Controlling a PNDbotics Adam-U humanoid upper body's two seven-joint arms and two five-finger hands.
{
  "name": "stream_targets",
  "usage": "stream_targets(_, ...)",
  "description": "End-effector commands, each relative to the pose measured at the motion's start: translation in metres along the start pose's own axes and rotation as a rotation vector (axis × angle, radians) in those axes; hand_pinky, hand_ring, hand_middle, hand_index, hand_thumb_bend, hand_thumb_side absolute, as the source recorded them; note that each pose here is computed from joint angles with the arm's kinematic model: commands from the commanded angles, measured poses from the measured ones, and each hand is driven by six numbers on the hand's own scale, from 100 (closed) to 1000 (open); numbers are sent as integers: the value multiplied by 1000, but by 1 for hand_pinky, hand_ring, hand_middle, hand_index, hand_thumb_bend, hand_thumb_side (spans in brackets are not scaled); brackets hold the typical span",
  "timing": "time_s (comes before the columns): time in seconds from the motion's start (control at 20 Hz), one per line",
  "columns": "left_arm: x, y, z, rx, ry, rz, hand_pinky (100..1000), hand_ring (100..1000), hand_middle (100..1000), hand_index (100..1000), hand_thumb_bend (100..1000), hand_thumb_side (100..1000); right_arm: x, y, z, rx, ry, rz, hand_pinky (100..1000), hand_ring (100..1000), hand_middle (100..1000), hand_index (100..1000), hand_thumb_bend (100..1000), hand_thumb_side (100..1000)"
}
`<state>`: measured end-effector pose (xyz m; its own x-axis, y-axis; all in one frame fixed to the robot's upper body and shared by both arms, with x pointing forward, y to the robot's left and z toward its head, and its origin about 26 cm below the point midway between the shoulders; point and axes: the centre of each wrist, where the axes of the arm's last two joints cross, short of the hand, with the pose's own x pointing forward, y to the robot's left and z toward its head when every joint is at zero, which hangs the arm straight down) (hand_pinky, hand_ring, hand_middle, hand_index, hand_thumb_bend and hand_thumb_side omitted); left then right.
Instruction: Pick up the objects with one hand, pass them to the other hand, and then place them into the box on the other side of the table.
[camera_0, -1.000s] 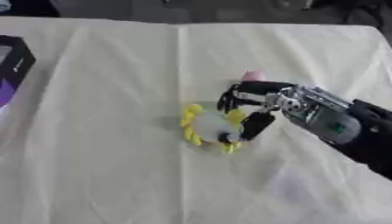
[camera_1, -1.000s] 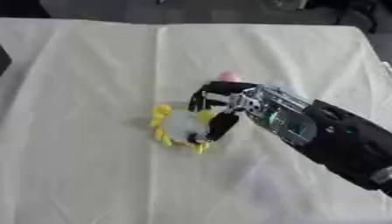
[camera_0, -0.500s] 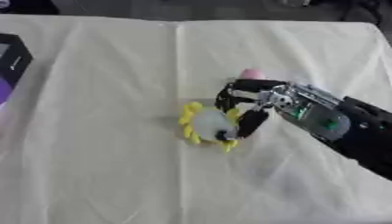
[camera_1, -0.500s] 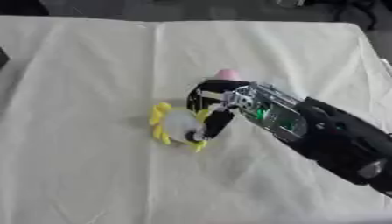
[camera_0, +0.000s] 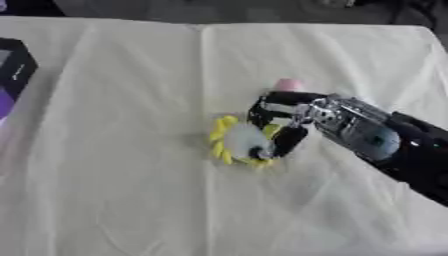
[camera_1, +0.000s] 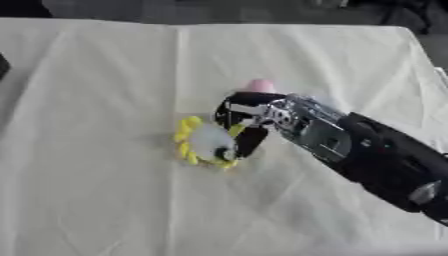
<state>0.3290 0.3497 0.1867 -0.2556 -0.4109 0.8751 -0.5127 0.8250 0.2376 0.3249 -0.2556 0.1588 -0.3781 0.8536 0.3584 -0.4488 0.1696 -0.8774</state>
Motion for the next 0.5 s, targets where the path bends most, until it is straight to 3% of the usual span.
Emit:
stream_targets(0.05, 8, 6, -4, 17, -31, -5, 802, 625, 659, 630, 773, 491, 2, -15, 12, -22, -32, -25, 747, 549, 441, 550, 252, 173)
stream_targets(0.5, 8, 8, -4, 24, -30, -11, 803, 623, 654, 626, 770, 491, 11, -34, 32, -101, -74, -120, 741, 527, 385, 492, 143, 134)
